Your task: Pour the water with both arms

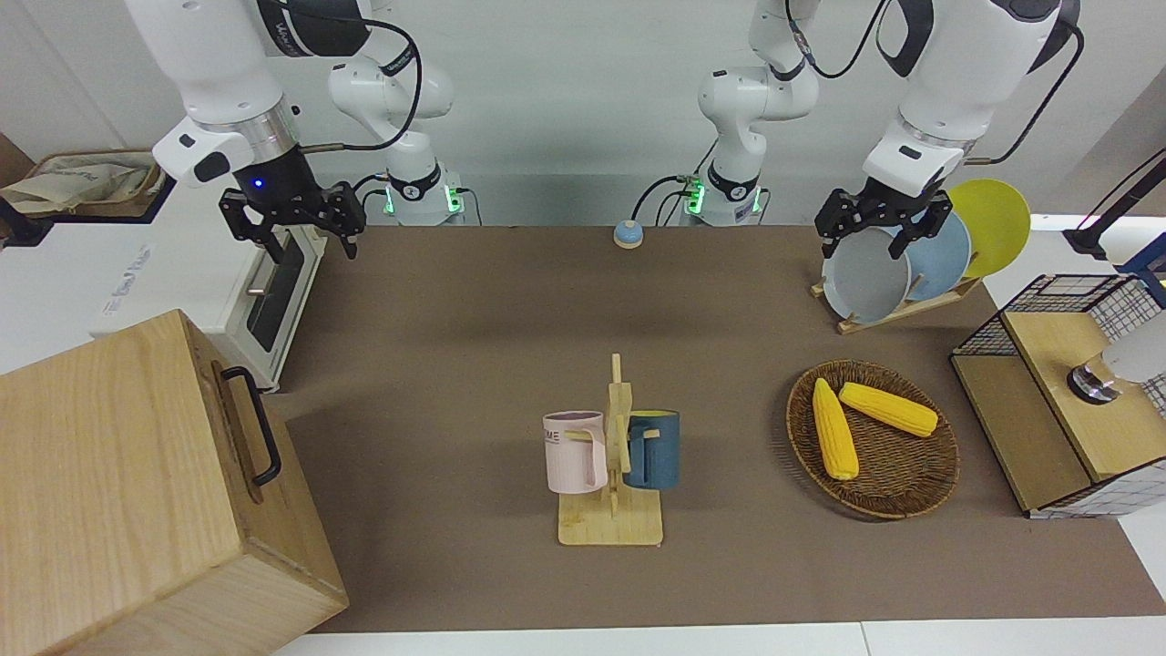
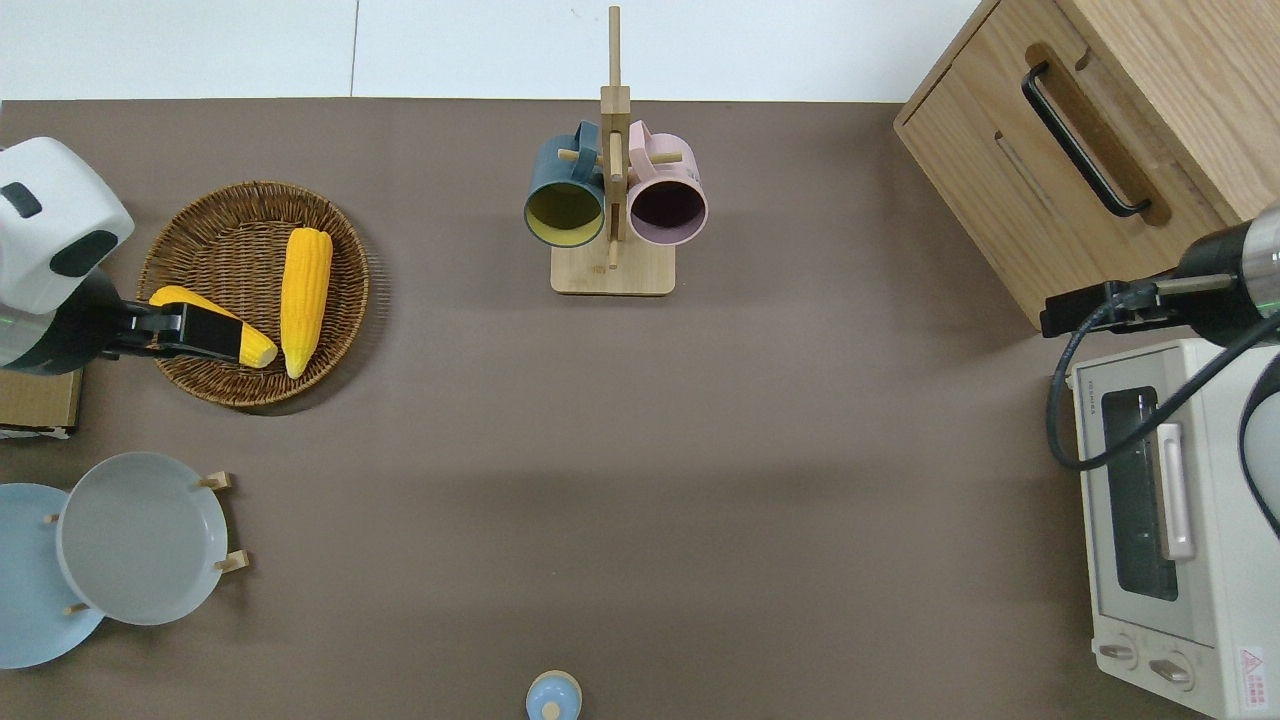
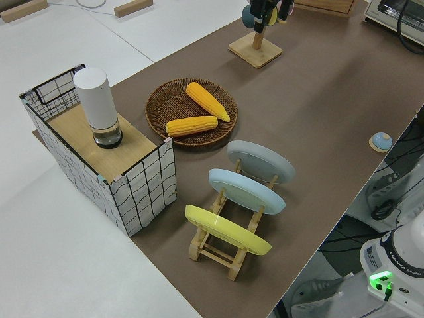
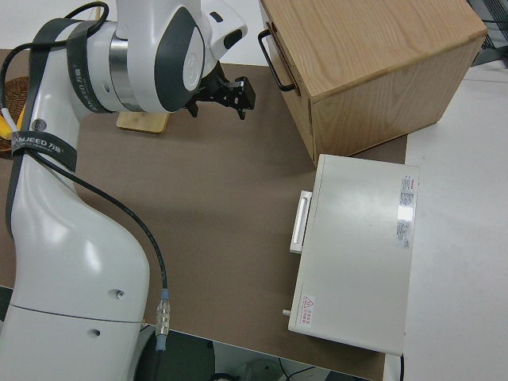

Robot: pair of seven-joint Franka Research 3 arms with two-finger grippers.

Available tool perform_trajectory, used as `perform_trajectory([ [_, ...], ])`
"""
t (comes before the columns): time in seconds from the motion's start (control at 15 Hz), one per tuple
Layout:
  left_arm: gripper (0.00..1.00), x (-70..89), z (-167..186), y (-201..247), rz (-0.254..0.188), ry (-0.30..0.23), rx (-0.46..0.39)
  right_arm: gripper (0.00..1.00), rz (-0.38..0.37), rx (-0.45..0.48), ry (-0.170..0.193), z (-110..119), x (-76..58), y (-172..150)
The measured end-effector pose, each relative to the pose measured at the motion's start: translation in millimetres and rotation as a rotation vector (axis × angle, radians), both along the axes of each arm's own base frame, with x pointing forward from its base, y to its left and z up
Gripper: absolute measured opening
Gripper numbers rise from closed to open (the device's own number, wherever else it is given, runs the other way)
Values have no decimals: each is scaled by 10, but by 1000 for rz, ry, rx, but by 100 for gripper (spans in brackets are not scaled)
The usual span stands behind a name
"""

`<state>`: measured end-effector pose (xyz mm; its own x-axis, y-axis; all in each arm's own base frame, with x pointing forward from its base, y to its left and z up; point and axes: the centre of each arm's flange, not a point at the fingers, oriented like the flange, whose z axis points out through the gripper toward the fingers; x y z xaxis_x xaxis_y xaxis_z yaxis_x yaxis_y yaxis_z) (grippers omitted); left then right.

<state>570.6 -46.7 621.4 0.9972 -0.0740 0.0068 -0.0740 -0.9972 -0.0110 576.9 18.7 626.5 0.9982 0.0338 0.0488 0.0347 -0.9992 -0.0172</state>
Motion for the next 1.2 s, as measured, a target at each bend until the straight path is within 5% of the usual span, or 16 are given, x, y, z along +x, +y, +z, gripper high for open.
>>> perform_trajectory([
  [0.73, 100, 28, -58, -5, -1, 10, 0, 100, 33, 2, 4, -17, -6, 184],
  [1.2, 100, 35, -57, 97, 5, 10, 0, 100, 141, 9, 45, -531, 172, 978],
])
